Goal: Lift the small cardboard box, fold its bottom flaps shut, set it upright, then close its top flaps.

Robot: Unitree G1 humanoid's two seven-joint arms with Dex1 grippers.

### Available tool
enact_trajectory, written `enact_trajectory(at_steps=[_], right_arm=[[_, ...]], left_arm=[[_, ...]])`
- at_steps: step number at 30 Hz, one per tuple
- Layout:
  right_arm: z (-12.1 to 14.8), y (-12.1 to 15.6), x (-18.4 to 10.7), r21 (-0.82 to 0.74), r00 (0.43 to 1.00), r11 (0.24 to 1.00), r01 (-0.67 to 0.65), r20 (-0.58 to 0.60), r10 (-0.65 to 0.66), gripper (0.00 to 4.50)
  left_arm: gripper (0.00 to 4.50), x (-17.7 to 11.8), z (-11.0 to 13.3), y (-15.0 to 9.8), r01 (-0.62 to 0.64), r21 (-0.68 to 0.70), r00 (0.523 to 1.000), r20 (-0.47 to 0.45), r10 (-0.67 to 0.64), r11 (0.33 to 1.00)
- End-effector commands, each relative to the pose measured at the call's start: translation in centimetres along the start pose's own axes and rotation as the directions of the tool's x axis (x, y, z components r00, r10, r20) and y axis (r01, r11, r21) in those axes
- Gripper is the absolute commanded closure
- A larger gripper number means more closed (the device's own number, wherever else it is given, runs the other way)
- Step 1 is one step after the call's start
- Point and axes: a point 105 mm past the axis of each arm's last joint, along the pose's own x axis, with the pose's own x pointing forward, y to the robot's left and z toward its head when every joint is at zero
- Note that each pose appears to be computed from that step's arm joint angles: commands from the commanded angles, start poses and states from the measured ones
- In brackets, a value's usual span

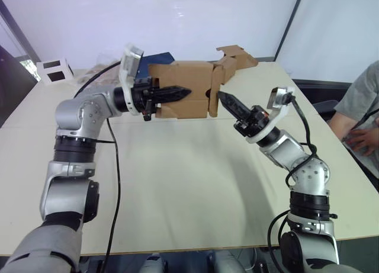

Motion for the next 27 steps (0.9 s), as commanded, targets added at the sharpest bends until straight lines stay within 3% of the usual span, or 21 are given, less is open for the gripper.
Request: enact_trajectory(at_steps=[1, 27], right_arm=[[0.8, 0.6, 0.5, -0.020, 0.999, 0.999, -0.026, 0.037, 0.027, 3.78], [-1.5, 1.6, 1.7, -0.039, 0.999, 0.998, -0.041, -0.028, 0.040, 3.78]], left_arm=[[4.50, -0.2, 1.3, -0.7, 0.023, 0.056, 1.000, 0.014, -0.024, 0.998], [4.50, 0.3, 1.2, -0.6, 0.027, 0.047, 0.999, 0.038, -0.029, 0.999]])
